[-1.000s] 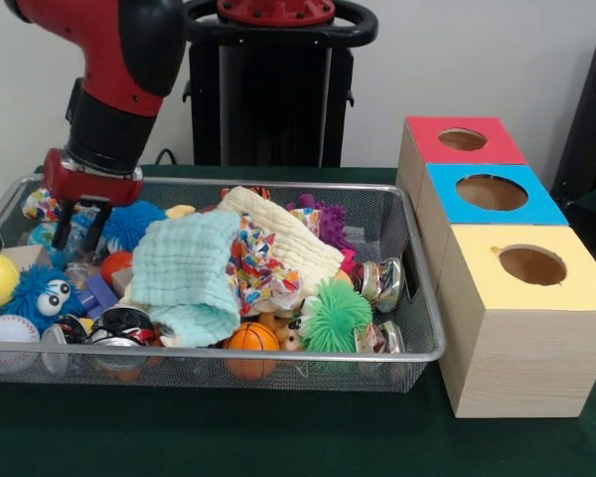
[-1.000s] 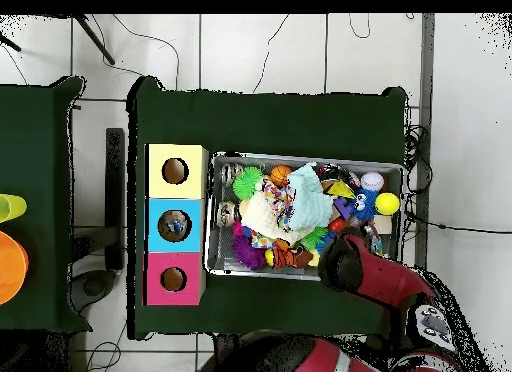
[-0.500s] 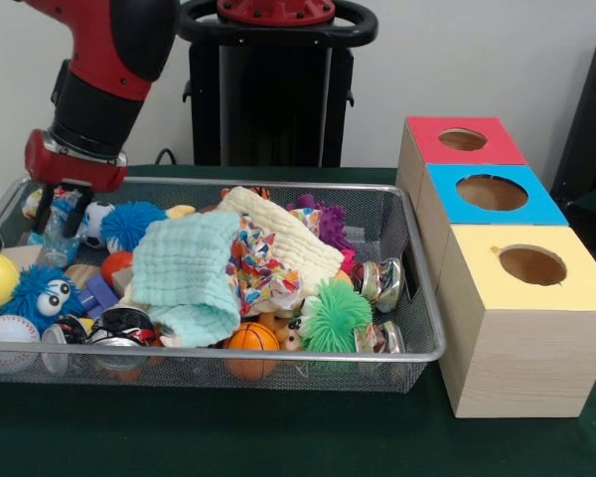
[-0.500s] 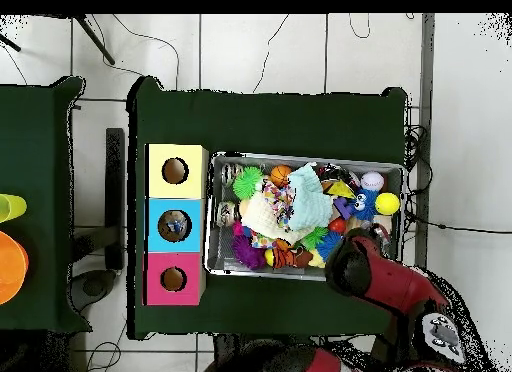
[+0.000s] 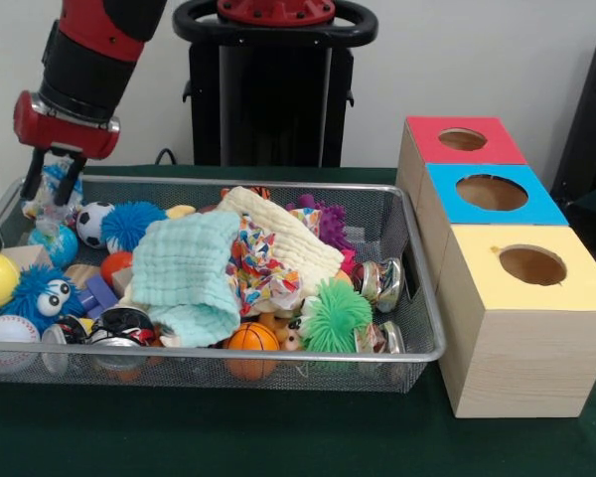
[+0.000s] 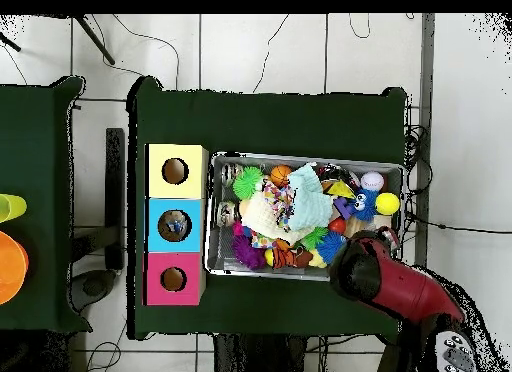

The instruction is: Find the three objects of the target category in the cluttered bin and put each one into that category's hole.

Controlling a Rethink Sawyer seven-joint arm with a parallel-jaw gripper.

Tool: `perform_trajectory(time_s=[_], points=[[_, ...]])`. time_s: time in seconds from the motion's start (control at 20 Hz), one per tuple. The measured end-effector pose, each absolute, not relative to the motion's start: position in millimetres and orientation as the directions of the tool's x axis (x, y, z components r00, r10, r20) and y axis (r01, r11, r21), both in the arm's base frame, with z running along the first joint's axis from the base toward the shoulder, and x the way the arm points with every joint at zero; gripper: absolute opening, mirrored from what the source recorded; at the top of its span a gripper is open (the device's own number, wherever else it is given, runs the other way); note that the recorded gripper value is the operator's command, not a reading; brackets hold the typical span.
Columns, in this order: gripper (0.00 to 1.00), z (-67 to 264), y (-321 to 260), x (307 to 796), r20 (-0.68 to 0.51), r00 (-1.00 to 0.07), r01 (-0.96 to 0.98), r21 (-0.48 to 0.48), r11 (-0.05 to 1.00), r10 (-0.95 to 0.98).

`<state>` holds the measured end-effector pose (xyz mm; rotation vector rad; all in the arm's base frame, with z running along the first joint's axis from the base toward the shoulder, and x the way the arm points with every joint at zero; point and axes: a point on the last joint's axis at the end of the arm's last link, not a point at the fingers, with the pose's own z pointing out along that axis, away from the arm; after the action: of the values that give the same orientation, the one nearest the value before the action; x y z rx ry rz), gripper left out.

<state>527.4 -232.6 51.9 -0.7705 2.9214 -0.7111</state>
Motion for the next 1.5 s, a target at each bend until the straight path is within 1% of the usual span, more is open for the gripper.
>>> perform_trajectory(time_s=[0.15, 0.55, 1.1, 1.5], points=[[0.00, 68, -221, 524, 0.097, -0.880, -0.461, -0.412, 0.786, -0.466], [0.00, 84, -189, 524, 0.084, -0.884, -0.453, -0.390, 0.801, -0.460], [0.00, 86, -144, 533, 0.039, -0.906, -0.407, -0.355, 0.842, -0.421], [0.00, 87, -113, 546, -0.011, -0.935, -0.329, -0.338, 0.882, -0.354]])
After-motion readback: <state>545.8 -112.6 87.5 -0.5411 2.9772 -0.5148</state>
